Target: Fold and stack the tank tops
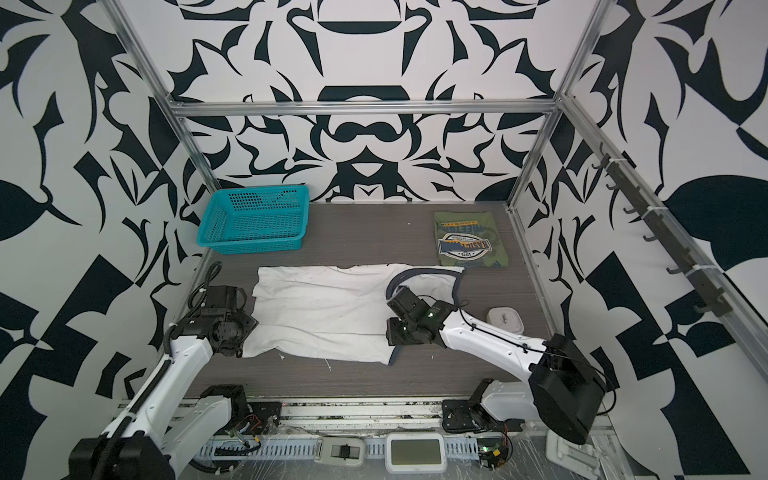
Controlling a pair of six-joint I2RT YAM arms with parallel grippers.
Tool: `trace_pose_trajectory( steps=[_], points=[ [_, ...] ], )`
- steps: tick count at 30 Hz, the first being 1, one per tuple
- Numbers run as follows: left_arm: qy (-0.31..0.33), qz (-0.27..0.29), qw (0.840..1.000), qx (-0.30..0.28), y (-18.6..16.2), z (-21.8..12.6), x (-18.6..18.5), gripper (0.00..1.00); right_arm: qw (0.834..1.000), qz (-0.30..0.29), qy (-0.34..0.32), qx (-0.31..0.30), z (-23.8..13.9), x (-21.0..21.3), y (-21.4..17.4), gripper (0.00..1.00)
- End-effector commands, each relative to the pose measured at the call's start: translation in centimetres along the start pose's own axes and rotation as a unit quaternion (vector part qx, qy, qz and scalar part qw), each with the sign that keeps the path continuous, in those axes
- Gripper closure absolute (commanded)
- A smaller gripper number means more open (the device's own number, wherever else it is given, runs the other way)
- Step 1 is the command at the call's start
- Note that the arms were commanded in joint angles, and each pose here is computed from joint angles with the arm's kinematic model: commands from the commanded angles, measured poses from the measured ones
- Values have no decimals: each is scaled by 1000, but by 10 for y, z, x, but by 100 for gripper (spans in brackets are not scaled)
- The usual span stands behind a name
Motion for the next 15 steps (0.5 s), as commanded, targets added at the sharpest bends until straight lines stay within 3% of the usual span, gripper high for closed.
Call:
trace_pose_trajectory(
  steps=[1, 10, 15],
  points=[
    [46, 0, 999, 7, -3, 7, 15, 40, 998, 50, 8, -23, -5, 1, -6, 47],
    [44, 28, 998, 29, -6, 28, -1, 48, 998, 65, 11, -7, 1, -12, -40, 47],
    [29, 29, 998, 49, -13, 31, -5, 58, 998, 68, 12, 5, 5, -15, -50, 47]
  ],
)
Point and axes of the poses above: each gripper's point midway between its finger pads, its own z axis out along the fingers, its own x axis along the line the jaws close on, y = z × x, the point moved 1 cm from there along -z, back along the fingers, and after that the axes turned 13 degrees about -z, right-handed, at the moved point
